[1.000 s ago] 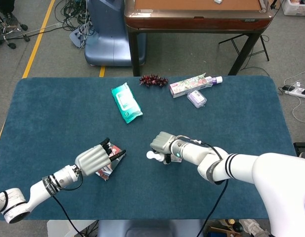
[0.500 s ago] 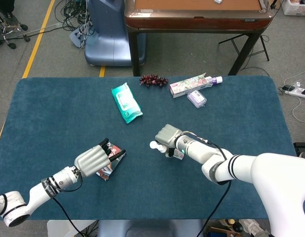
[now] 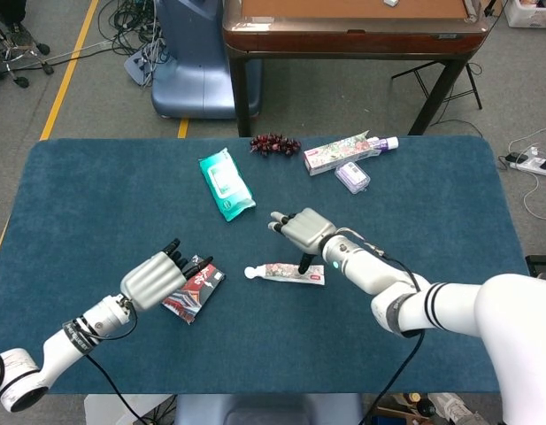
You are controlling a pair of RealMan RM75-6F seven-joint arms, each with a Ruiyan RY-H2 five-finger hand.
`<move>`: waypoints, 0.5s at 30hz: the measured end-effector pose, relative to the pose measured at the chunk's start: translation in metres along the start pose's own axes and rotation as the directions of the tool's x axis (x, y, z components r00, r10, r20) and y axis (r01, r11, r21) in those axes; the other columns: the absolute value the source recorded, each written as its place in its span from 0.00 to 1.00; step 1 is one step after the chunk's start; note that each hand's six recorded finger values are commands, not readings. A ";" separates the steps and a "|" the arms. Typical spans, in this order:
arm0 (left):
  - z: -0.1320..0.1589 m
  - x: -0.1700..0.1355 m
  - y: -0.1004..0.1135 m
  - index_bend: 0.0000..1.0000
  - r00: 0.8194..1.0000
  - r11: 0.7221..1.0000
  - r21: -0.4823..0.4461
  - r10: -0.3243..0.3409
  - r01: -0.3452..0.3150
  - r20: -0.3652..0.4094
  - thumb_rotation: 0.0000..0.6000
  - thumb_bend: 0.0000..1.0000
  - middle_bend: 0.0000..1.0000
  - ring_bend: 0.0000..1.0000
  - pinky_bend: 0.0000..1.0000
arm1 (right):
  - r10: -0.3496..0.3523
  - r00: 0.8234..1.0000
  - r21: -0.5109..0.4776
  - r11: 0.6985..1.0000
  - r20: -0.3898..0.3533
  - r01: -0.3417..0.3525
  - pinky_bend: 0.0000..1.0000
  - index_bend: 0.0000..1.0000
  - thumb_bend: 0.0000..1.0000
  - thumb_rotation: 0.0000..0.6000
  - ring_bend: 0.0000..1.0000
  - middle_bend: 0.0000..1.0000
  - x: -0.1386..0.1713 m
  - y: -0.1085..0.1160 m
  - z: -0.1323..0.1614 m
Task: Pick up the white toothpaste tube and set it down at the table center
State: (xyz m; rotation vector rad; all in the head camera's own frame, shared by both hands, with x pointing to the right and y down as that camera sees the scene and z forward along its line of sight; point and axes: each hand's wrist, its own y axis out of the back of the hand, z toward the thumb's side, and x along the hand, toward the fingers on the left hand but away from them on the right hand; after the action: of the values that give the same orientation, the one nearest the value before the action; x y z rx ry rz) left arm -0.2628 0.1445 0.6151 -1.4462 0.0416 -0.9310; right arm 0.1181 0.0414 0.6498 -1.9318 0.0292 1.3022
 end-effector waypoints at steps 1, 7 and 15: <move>-0.004 -0.002 -0.001 0.05 1.000 1.000 -0.012 -0.001 0.001 -0.021 1.00 0.20 0.51 0.46 0.20 | -0.015 1.000 -0.014 1.000 0.013 0.015 0.32 0.00 0.00 0.78 0.17 0.07 0.004 0.001 -0.006; -0.032 -0.016 -0.011 0.07 0.981 0.992 -0.124 -0.021 -0.003 -0.191 1.00 0.20 0.50 0.45 0.20 | -0.099 0.989 -0.100 0.989 0.111 0.110 0.34 0.00 0.10 0.92 0.22 0.17 0.035 -0.006 -0.048; -0.060 -0.042 -0.028 0.08 0.922 0.927 -0.370 -0.093 -0.057 -0.375 1.00 0.20 0.48 0.44 0.20 | -0.173 0.944 -0.175 0.958 0.282 0.228 0.40 0.09 0.12 1.00 0.29 0.29 0.090 -0.034 -0.108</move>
State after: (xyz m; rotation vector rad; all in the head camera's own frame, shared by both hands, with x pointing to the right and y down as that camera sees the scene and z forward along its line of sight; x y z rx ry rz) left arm -0.3382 0.1229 0.6068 -1.5888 0.5274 -1.2646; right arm 0.2581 0.0336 0.6164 -1.8547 -0.4435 1.4567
